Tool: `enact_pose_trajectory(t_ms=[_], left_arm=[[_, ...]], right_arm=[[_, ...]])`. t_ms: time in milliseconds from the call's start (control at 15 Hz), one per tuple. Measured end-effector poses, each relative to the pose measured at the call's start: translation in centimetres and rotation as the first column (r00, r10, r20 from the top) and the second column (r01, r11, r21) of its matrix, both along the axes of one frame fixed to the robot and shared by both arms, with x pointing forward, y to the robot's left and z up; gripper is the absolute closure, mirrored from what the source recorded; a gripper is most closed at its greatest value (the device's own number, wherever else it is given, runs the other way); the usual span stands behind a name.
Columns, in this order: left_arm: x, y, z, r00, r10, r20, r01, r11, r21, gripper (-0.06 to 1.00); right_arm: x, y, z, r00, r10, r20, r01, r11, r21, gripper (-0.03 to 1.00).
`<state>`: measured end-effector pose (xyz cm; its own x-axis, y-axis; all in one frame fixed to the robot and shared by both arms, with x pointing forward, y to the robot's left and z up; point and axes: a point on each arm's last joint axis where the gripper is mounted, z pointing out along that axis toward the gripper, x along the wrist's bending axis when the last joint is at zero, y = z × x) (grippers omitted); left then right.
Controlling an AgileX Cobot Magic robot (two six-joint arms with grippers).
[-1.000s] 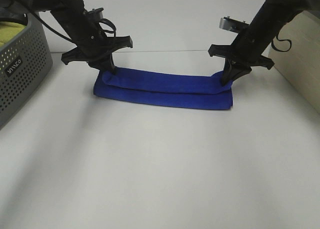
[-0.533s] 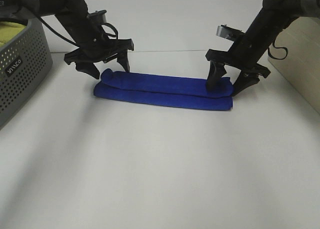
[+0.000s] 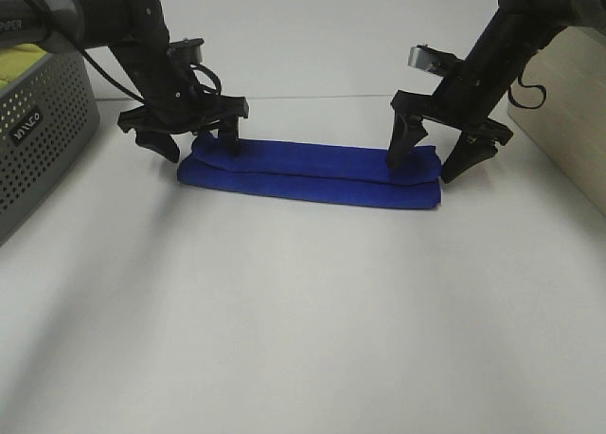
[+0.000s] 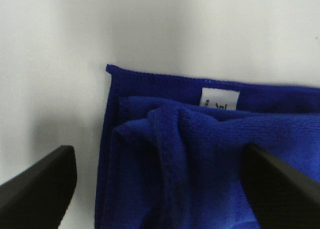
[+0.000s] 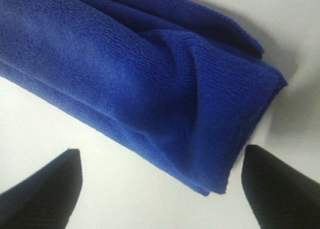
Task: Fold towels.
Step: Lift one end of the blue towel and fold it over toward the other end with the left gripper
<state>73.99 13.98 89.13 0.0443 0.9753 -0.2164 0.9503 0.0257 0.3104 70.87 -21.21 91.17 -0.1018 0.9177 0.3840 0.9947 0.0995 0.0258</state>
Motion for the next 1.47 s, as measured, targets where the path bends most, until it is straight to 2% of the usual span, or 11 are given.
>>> enact_pose_trajectory(t_ms=[333, 400, 467, 533, 667, 733, 1000, 1133, 1267, 1400, 1467], left_arm=[[0.1, -0.1, -1.0, 0.999, -0.032, 0.001, 0.032, 0.999, 0.002, 0.33], [0.1, -0.1, -1.0, 0.999, -0.032, 0.001, 0.032, 0.999, 0.002, 0.33], [0.1, -0.1, -1.1, 0.999, -0.038, 0.000, 0.038, 0.999, 0.004, 0.42], [0.1, -0.1, -1.1, 0.999, -0.039, 0.001, 0.039, 0.999, 0.004, 0.59], [0.1, -0.1, -1.1, 0.999, -0.040, 0.003, 0.040, 0.999, 0.005, 0.83], [0.1, -0.1, -1.1, 0.999, -0.040, 0.003, 0.040, 0.999, 0.005, 0.87], [0.1, 0.0, -1.0, 0.999, -0.048, 0.007, 0.047, 0.999, 0.025, 0.87], [-0.1, 0.8, 0.1, 0.996, -0.087, -0.002, 0.087, 0.989, 0.123, 0.87], [-0.4, 1.8, 3.0, 0.994, -0.111, -0.007, 0.109, 0.965, 0.236, 0.87], [-0.5, 2.2, 7.4, 0.994, -0.109, 0.031, 0.097, 0.959, 0.267, 0.87], [-0.6, 2.1, 9.4, 0.993, -0.103, 0.050, 0.088, 0.964, 0.251, 0.87]], right_arm=[[0.0, 0.0, 0.0, 1.000, 0.001, -0.002, -0.001, 1.000, 0.000, 0.13], [0.0, 0.0, 0.0, 1.000, 0.001, -0.002, -0.001, 1.000, 0.000, 0.13], [0.0, 0.0, 0.0, 1.000, 0.001, -0.002, -0.001, 1.000, 0.000, 0.13], [0.0, 0.0, 0.0, 1.000, 0.001, -0.002, -0.001, 1.000, 0.000, 0.13], [0.0, 0.0, 0.0, 1.000, 0.001, -0.002, -0.001, 1.000, 0.000, 0.13], [0.0, 0.0, 0.0, 1.000, 0.001, -0.002, -0.001, 1.000, 0.000, 0.13], [0.0, 0.0, 0.0, 1.000, 0.001, -0.002, -0.001, 1.000, 0.000, 0.13], [0.0, 0.0, 0.0, 1.000, 0.001, -0.002, -0.001, 1.000, 0.000, 0.13], [0.0, 0.0, 0.0, 1.000, 0.001, -0.002, -0.001, 1.000, 0.000, 0.13], [0.0, 0.0, 0.0, 1.000, 0.001, -0.002, -0.001, 1.000, 0.000, 0.13], [0.0, 0.0, 0.0, 1.000, 0.000, -0.002, 0.000, 1.000, 0.001, 0.13]])
